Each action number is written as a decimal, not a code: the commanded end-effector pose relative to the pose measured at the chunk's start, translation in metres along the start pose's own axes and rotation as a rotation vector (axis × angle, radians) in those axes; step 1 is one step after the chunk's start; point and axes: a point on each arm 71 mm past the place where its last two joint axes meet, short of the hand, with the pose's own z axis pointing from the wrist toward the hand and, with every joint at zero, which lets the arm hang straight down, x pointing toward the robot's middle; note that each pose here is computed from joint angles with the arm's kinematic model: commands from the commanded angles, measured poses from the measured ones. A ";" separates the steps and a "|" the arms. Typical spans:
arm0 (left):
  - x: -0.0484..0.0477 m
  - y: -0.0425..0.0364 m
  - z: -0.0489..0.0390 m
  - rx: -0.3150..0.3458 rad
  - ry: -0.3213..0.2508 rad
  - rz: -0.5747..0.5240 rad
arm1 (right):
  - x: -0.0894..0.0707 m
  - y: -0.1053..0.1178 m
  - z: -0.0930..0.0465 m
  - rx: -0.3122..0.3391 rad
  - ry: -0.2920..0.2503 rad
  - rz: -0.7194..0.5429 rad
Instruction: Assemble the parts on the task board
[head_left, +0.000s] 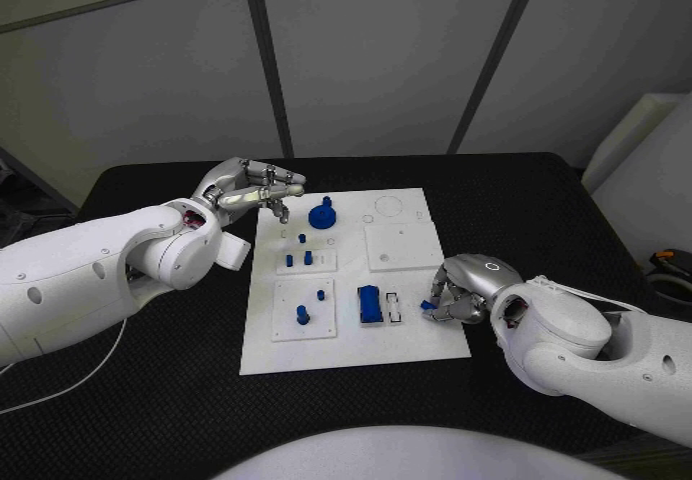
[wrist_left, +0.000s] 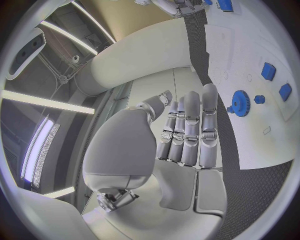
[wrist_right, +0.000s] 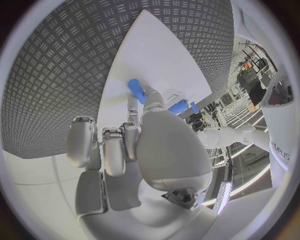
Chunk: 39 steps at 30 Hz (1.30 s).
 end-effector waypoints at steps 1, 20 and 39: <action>0.0010 -0.0017 -0.0001 0.011 0.012 -0.006 | 0.011 -0.005 -0.002 0.048 0.048 -0.033; 0.0028 -0.0017 0.0008 0.009 0.014 -0.007 | 0.008 0.001 -0.012 0.119 0.056 0.403; 0.0036 -0.0016 0.0017 0.009 0.017 -0.008 | 0.004 0.023 -0.006 0.071 -0.006 0.533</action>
